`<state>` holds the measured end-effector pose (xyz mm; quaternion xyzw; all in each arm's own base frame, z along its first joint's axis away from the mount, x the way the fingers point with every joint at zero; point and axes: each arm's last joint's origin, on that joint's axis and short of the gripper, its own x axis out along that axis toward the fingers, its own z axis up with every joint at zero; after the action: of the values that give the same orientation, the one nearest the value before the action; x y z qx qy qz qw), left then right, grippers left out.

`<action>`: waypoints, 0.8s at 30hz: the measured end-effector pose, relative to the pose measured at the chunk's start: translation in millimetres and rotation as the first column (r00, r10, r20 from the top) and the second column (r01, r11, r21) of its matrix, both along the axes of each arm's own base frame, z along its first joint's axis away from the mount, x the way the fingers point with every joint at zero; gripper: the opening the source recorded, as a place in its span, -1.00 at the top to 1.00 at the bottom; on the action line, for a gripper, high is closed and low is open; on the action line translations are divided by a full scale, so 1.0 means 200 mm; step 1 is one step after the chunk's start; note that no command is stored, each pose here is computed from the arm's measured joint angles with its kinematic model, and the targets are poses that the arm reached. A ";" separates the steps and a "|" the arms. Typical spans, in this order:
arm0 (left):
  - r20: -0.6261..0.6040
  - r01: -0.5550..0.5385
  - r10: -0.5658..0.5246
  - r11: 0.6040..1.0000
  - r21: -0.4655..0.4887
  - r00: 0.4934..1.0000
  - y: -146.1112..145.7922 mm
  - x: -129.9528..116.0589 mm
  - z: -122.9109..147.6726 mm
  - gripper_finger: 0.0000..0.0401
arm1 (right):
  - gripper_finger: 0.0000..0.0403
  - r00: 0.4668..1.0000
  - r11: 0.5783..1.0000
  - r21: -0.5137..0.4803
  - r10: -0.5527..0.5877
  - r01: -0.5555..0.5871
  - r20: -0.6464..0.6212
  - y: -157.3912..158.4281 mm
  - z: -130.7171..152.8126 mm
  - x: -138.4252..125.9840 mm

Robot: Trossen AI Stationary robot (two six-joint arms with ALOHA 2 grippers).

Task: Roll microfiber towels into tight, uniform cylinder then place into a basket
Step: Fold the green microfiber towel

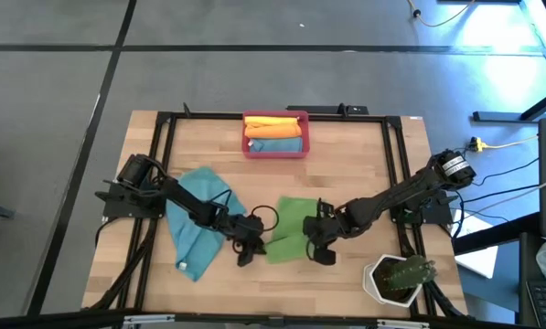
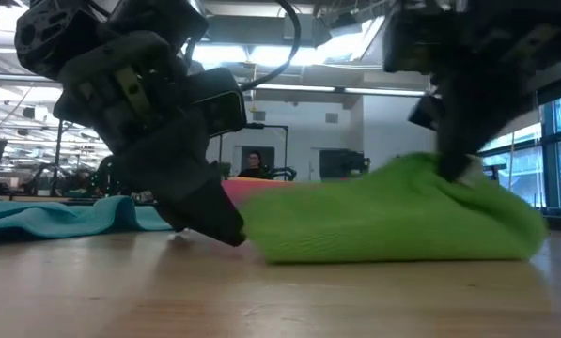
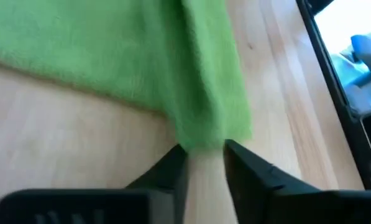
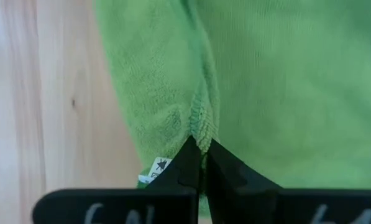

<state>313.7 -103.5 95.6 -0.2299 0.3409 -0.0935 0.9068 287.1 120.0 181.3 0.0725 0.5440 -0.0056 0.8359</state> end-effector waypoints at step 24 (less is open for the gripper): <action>0.061 -0.020 0.019 1.000 0.018 0.998 0.09 0.03 0.05 0.38 | 0.94 0.999 0.998 0.025 0.049 -0.049 -0.013 0.12 0.00 -0.06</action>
<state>320.4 -85.4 105.7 -0.2219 0.3118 -0.0883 0.9197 275.6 143.4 181.1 0.0692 0.5514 0.0211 0.8311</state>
